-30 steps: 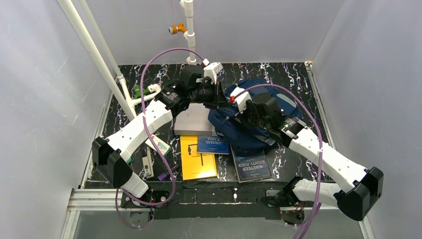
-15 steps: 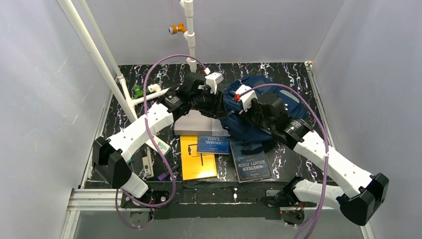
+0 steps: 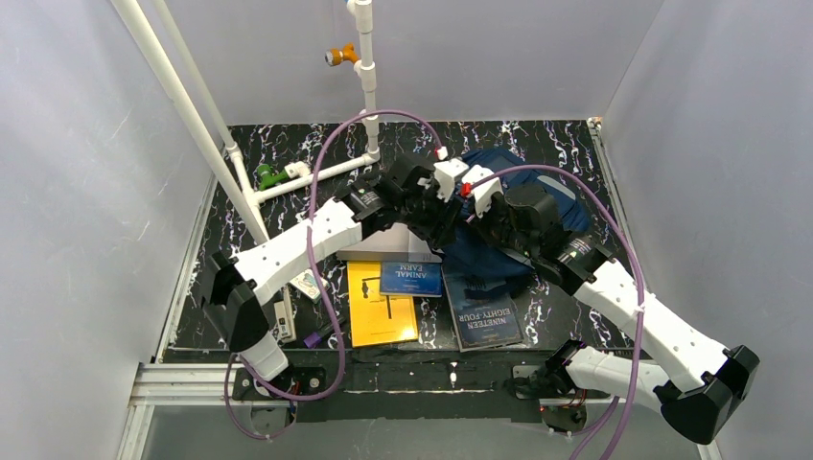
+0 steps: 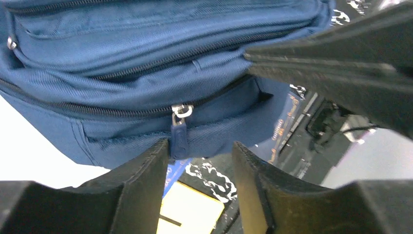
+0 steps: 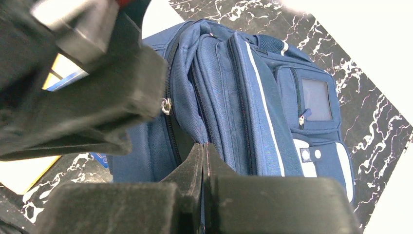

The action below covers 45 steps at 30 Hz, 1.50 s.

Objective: Pack the student bag
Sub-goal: Unzip the student bag at the center of the board.

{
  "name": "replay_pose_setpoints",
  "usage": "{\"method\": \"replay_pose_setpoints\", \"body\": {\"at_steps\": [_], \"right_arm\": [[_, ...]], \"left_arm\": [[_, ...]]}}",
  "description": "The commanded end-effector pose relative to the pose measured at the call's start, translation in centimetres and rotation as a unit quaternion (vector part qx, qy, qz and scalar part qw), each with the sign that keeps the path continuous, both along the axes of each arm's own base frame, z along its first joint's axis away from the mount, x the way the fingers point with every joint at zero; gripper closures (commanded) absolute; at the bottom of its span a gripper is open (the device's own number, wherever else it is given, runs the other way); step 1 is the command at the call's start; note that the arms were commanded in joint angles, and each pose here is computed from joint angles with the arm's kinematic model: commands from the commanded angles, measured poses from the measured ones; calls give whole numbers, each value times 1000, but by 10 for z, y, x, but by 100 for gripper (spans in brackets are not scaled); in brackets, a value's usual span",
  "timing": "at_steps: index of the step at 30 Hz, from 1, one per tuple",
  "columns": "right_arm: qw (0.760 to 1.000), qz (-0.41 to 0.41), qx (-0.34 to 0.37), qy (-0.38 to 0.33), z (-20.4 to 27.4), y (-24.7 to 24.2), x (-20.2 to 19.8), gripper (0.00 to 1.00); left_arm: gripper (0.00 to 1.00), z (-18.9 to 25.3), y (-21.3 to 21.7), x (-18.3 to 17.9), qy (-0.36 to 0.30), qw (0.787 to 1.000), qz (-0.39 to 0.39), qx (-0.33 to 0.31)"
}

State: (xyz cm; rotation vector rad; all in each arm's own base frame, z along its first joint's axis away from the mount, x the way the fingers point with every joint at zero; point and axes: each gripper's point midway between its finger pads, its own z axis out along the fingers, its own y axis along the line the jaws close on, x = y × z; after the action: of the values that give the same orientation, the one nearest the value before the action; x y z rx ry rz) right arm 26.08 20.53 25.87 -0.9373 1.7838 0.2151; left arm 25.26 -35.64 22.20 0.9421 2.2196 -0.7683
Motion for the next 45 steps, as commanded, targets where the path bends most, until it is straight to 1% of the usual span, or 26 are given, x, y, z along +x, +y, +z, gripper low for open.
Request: {"method": "replay_pose_setpoints", "body": {"at_steps": [1,3,8,11,15,17,19,22,25,27,29,30,32,33,35,36,38,39,40,42,44,45], "right_arm": [[994,2,80,-69,58,9,6,99],[994,4,82,-70,61,10,5,99],[994,-4,82,-70,59,4,3,99],[993,-15,91,-76,55,-1,2,99],[993,-16,84,-85,53,-6,0,99],[993,-32,76,-88,49,-13,1,99],[990,-61,75,-100,49,-26,3,99],[983,-101,85,-127,52,-45,3,99],[978,-133,80,-142,54,-60,4,99],[978,-147,58,-138,48,-67,6,99],[977,-165,35,-133,37,-75,8,99],[976,-173,22,-129,29,-79,8,99],[979,-173,-13,-108,11,-82,8,99],[982,-164,-39,-86,-3,-82,5,96],[986,-142,-66,-48,-19,-79,-2,80],[989,-128,-72,-31,-23,-75,-6,75],[994,-82,-73,1,-27,-64,-18,41],[996,-50,-75,13,-28,-57,-25,32],[996,-32,-78,19,-27,-54,-30,26],[997,-35,-75,7,-17,-55,-27,19],[996,-47,-72,-10,-7,-56,-21,14],[996,-46,-72,-12,-5,-54,-18,14]], "left_arm": [[56,2,-4,18,-41,998,27,28],[66,-2,2,31,-55,995,59,51],[85,-6,18,39,-69,990,104,71],[100,-6,35,50,-96,980,142,101],[100,0,65,73,-126,959,206,148],[100,1,83,84,-129,948,241,164],[100,1,99,94,-120,941,270,164],[100,0,118,106,-91,940,295,147],[100,7,120,109,-86,945,288,126],[100,14,108,101,-83,959,252,94],[100,24,89,90,-74,973,215,36],[100,28,76,80,-59,980,187,2],[100,34,56,63,-23,987,152,-56],[100,37,46,54,-1,987,136,-81],[100,39,30,41,27,987,112,-108],[100,39,25,36,37,987,108,-114],[100,37,15,29,47,987,95,-120],[100,37,10,26,51,987,89,-124],[100,37,6,25,55,987,84,-127],[100,39,-3,20,61,986,71,-135],[100,39,-12,17,67,986,57,-140],[100,40,-15,16,68,986,53,-140]]}}
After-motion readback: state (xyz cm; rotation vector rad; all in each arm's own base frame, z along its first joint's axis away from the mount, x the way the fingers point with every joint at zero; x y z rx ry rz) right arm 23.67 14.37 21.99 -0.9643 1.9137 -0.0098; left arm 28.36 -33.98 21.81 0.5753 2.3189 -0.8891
